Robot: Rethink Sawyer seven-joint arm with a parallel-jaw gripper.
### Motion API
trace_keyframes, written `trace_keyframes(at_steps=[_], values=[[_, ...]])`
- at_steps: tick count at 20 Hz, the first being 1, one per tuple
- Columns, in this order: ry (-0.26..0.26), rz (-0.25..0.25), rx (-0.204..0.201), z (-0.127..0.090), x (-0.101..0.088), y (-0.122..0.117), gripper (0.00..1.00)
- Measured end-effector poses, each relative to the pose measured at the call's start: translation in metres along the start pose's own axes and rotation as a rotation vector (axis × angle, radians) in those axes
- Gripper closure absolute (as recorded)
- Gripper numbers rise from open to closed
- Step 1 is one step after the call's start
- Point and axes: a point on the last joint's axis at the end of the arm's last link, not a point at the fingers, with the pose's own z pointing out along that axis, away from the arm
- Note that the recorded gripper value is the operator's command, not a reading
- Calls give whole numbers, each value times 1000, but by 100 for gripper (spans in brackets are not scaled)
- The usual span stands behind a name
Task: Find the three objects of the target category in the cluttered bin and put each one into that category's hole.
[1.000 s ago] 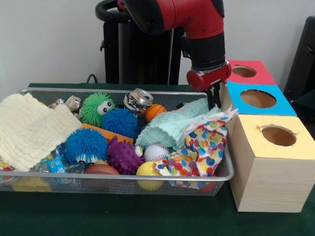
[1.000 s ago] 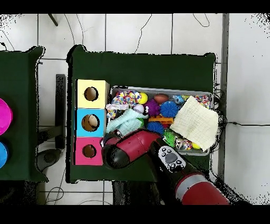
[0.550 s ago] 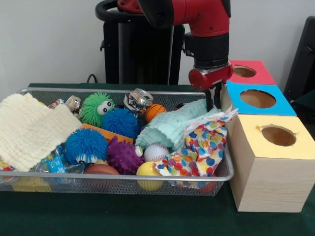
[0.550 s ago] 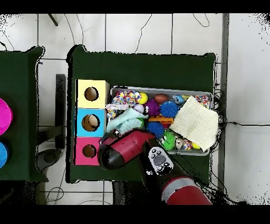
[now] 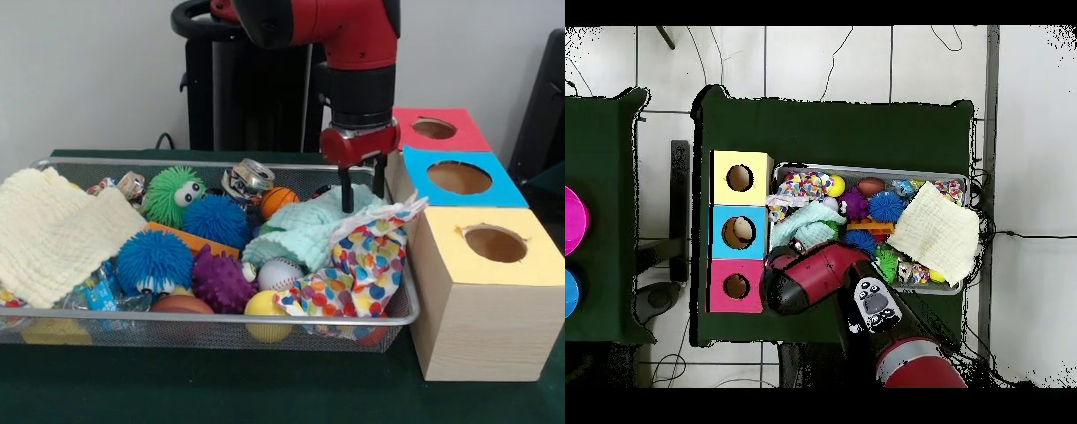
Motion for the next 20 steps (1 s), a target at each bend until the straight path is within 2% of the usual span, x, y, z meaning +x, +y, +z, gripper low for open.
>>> trace_keyframes(at_steps=[3,8,12,16,20], values=[[17,16,-11,6,9,-2,0],[76,64,-28,11,29,-16,0],[138,127,-37,3,42,-43,0],[170,178,-39,-8,49,-68,0],[152,208,-30,-19,47,-89,0]])
